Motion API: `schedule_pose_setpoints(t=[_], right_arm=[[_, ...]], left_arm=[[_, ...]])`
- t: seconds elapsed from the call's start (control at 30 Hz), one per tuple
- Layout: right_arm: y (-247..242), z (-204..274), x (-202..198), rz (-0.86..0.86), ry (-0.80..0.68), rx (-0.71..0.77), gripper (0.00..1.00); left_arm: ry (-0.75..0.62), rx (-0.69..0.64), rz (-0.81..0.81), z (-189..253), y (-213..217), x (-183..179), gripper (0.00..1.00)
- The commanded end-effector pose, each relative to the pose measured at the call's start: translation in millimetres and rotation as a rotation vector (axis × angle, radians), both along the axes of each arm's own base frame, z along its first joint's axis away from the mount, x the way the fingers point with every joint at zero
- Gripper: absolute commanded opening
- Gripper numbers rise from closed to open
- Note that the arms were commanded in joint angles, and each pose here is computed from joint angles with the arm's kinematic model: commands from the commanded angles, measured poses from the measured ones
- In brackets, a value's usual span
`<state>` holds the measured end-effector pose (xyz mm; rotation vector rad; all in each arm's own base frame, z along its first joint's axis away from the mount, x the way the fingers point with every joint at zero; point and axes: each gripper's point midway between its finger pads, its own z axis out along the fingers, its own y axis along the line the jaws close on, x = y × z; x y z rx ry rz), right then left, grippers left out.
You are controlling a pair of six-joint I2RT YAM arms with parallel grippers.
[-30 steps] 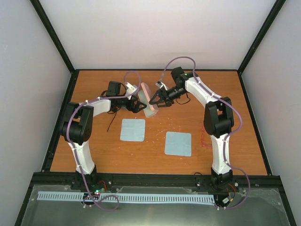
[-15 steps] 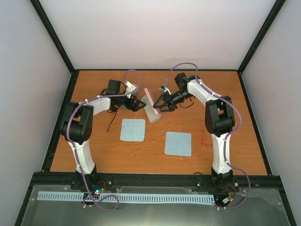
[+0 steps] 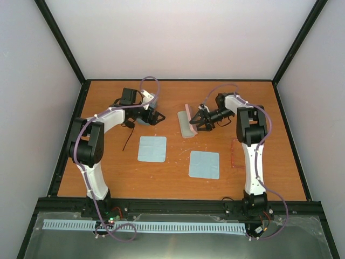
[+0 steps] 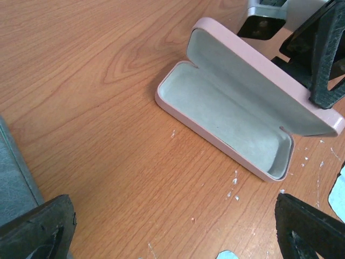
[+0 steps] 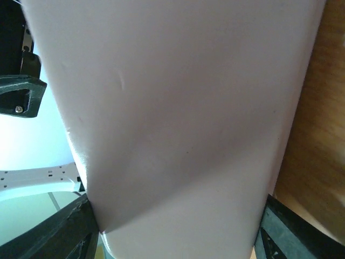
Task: Organize the sunglasses
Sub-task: Place the sunglasses case at the center of the board.
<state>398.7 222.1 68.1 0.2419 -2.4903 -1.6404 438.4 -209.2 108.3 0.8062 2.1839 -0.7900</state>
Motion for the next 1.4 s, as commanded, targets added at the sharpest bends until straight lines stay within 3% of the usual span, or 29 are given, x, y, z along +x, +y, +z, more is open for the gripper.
schedule_pose_setpoints(t=[0.0, 0.23, 0.4, 0.43, 0.47, 0.5, 0.7, 0.97, 1.07, 1.1, 1.13, 1.23, 1.37], right_arm=[[2, -10, 6, 0.004, 0.006, -0.001, 0.11], [-10, -18, 7, -0.008, 0.015, -0.056, 0.40], [-15, -22, 5, -0.003, 0.014, -0.097, 0.66], [-15, -22, 4, -0.001, 0.012, -0.100, 0.78], [-16, -23, 4, 0.001, 0.009, -0.114, 0.96], [-17, -24, 4, 0.001, 0.008, -0.126, 1.00], [-23, -15, 11, -0.006, -0.039, -0.192, 1.00], [-35, -5, 22, 0.019, -0.133, -0.389, 1.00], [-31, -6, 20, 0.039, -0.148, -0.429, 0.96], [-29, -7, 17, 0.051, -0.148, -0.436, 0.89], [-25, -9, 15, 0.064, -0.147, -0.445, 0.71], [-20, -14, 9, 0.089, -0.142, -0.475, 0.40], [-21, -14, 9, 0.099, -0.150, -0.517, 0.27]], left_arm=[[-0.048, 0.007, 0.013, 26, 5, 6, 0.99], [-0.037, -0.001, 0.014, 25, 4, 6, 0.99], [-0.040, -0.005, 0.008, 25, 3, 6, 0.99], [-0.041, -0.005, 0.007, 25, 3, 6, 1.00], [-0.042, -0.003, 0.007, 25, 4, 6, 1.00], [-0.042, -0.003, 0.006, 24, 4, 6, 0.99], [-0.030, -0.007, 0.007, 22, 4, 3, 0.99], [-0.030, -0.008, 0.001, 18, 3, 1, 0.99], [-0.034, -0.001, -0.003, 17, 4, 1, 1.00], [-0.035, 0.001, -0.003, 16, 4, 1, 0.99], [-0.034, 0.002, -0.004, 16, 4, 0, 0.99], [-0.032, 0.003, -0.003, 15, 5, -2, 0.99], [-0.025, 0.005, -0.004, 12, 5, -5, 0.99]])
